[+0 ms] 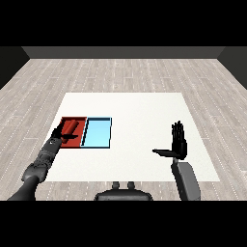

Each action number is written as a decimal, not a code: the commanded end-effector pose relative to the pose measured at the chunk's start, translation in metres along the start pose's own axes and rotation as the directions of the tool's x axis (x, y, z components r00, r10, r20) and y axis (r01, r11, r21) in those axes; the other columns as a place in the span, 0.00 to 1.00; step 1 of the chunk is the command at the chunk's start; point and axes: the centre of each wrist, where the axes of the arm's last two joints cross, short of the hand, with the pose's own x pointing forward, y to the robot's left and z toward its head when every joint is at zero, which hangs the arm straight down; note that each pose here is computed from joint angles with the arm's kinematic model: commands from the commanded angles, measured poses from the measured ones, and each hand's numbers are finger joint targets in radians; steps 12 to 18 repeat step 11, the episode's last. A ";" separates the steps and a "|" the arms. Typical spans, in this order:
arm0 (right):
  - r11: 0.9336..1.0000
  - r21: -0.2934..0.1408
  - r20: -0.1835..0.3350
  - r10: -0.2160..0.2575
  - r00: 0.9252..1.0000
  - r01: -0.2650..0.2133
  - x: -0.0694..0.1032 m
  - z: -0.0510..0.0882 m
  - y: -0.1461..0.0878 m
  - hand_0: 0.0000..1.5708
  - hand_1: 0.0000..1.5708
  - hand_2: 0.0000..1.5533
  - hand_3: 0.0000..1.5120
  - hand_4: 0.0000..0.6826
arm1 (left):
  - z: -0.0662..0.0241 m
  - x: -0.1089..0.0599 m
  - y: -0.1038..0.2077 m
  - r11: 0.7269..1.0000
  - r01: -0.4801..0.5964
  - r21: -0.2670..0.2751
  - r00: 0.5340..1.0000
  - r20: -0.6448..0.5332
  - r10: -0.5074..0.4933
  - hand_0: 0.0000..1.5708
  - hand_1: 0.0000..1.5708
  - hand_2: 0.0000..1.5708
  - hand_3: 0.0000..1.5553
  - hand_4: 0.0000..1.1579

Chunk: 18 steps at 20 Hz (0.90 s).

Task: Pick the red can and put it in the red box

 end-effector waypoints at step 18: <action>0.998 0.045 0.003 -0.041 0.999 0.041 -0.005 0.003 0.003 0.00 0.00 0.00 0.00 0.00 | 0.0218 0.070 -0.021 0.739 -0.647 -0.190 0.439 0.700 0.564 0.00 0.00 0.00 0.00 0.00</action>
